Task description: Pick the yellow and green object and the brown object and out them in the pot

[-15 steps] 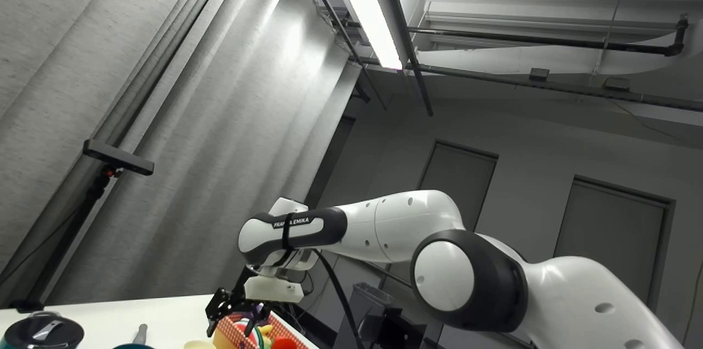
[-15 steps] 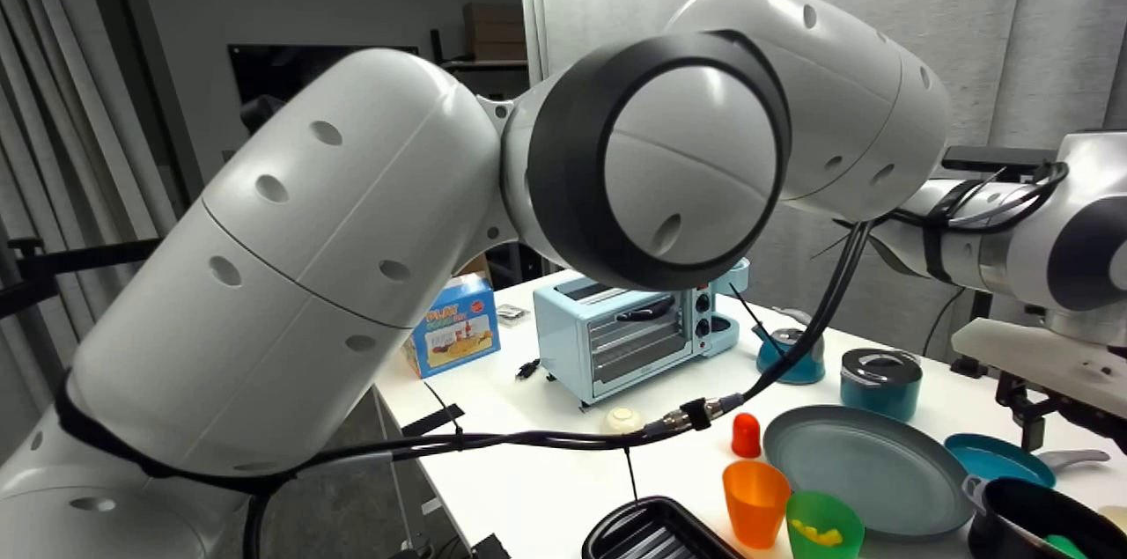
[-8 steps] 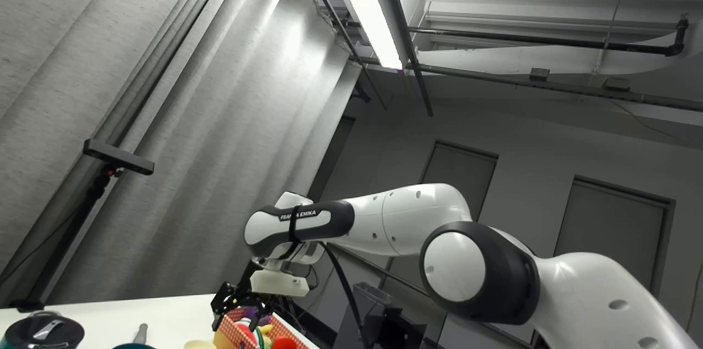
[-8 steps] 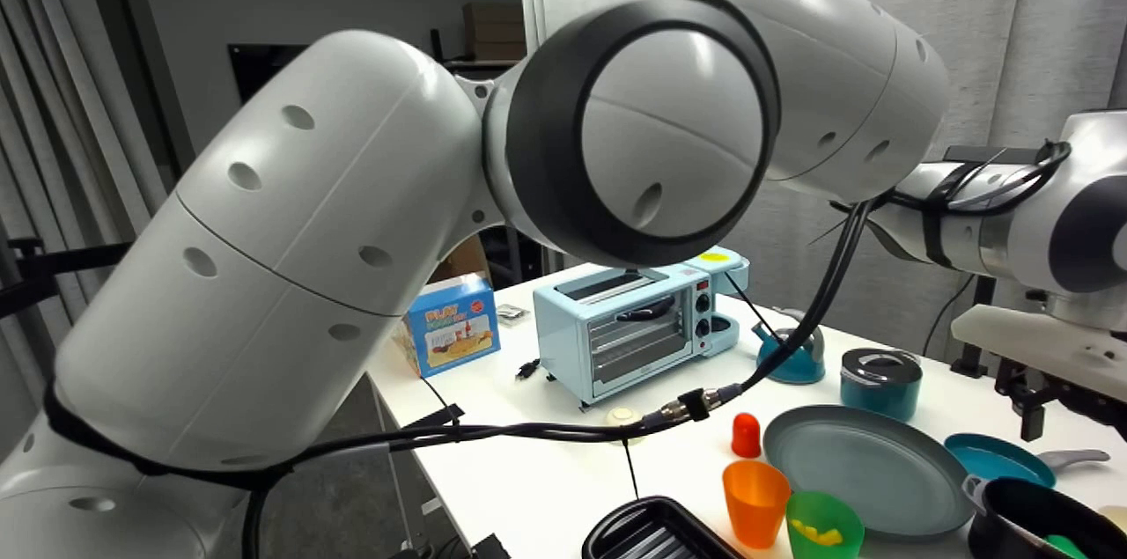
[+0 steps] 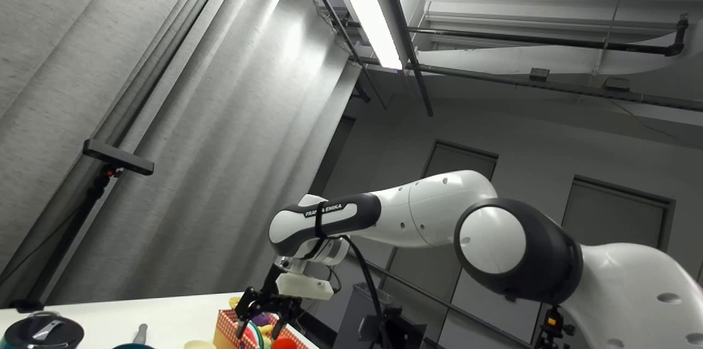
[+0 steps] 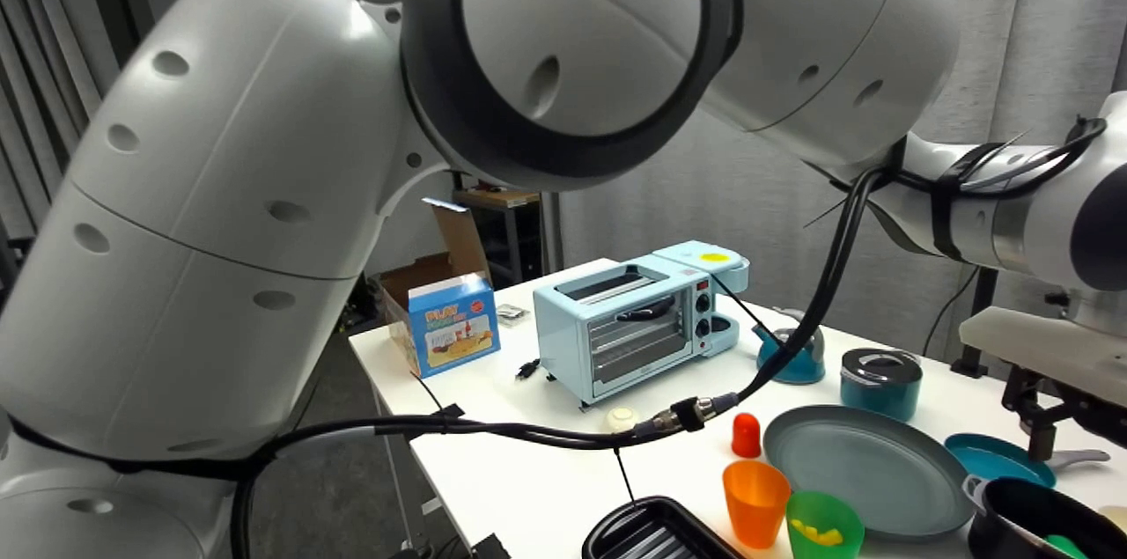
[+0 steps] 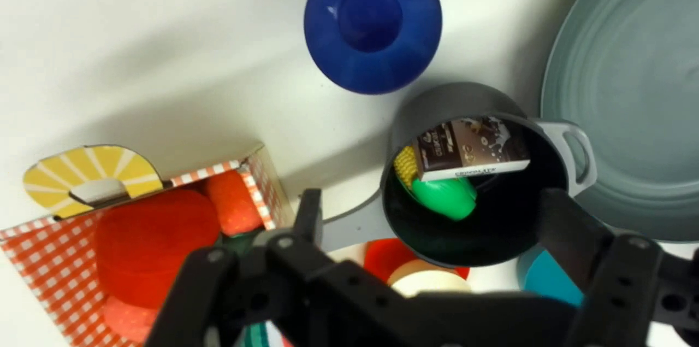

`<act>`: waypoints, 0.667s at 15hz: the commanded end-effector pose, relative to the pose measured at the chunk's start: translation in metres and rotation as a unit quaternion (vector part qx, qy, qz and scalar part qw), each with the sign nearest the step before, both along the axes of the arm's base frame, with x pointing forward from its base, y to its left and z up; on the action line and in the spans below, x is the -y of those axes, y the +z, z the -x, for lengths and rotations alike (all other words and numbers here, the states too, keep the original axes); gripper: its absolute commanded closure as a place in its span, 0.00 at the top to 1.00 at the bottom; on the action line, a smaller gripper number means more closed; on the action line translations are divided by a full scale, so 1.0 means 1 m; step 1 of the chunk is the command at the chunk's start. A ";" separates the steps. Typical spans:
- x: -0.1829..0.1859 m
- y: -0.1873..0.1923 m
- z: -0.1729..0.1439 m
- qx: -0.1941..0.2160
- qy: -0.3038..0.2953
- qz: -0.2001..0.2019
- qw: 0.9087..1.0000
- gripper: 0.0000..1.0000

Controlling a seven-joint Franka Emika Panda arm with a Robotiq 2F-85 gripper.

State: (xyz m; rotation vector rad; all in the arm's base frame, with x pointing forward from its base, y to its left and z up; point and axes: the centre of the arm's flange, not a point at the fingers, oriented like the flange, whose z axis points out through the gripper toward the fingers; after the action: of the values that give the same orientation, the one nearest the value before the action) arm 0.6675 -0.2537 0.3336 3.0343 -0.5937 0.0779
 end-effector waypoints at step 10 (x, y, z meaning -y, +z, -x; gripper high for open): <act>-0.007 -0.001 0.105 -0.034 0.028 -0.030 0.999 1.00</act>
State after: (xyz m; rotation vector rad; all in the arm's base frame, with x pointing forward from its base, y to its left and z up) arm 0.5946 -0.2562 0.3295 3.0800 -0.5513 -0.0626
